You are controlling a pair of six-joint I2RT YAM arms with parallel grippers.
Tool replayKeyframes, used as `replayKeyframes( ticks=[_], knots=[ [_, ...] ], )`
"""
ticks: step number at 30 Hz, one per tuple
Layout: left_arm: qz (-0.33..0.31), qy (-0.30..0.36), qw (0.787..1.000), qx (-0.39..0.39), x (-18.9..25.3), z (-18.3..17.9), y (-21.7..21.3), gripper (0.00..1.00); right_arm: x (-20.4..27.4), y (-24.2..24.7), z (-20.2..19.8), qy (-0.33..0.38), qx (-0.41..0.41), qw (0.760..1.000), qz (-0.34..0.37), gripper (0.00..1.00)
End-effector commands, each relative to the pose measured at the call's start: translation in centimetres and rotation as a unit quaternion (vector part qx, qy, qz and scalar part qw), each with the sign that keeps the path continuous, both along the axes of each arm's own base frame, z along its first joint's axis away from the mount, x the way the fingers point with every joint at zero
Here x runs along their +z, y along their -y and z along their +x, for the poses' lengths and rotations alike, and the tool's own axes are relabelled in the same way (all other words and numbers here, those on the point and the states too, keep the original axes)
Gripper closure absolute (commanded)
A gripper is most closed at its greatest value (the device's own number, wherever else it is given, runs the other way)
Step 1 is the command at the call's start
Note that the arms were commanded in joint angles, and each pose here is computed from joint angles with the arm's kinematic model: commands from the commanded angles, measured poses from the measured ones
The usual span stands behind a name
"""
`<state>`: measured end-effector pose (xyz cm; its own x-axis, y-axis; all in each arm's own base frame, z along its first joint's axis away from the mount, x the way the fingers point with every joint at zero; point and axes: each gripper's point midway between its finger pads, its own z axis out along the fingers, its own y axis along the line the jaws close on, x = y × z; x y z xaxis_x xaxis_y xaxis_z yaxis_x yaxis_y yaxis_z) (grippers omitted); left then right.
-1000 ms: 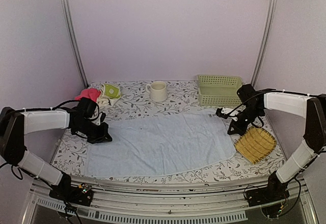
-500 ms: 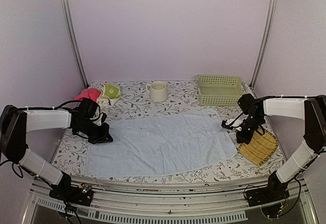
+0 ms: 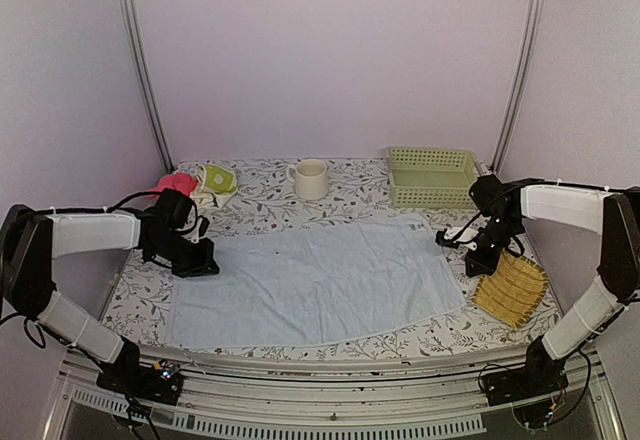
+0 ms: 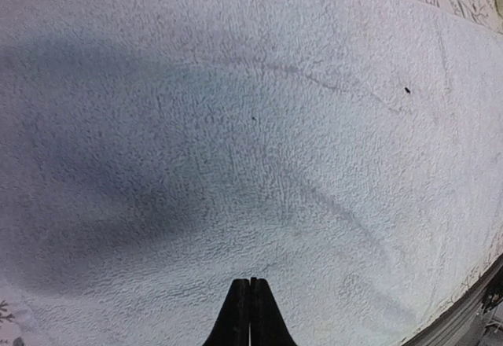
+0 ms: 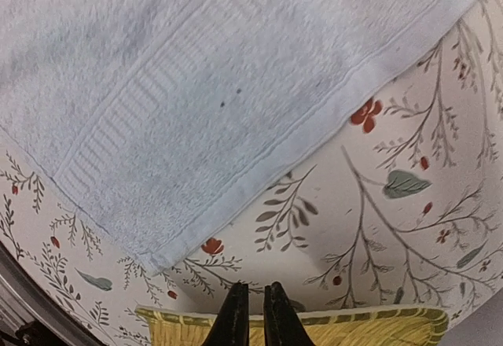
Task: Roll the towels
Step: Smooth out the towel at the center of the board.
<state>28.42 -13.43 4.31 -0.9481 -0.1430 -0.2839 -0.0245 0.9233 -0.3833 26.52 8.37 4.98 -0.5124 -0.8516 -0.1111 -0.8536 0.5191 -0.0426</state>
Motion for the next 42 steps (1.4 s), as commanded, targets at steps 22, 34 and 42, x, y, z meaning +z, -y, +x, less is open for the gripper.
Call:
replayKeyframes(
  ticks=[22, 34, 42],
  knots=[
    [0.008, 0.161, 0.973, 0.164, 4.5, 10.8, -10.9, 0.56, 2.2, -6.4, 22.4, 0.137, -0.210, 0.936, 0.248, 0.77],
    [0.006, 0.146, 0.968, 0.206, 3.0, 10.4, -12.8, 0.64, -1.4, -7.7, 23.0, 0.152, -0.195, 0.950, 0.193, 0.73],
    [0.024, 0.129, 0.968, 0.213, 1.8, 9.8, -13.5, 0.65, -4.2, -5.6, 23.5, 0.170, -0.212, 0.954, 0.129, 0.79]
  ],
)
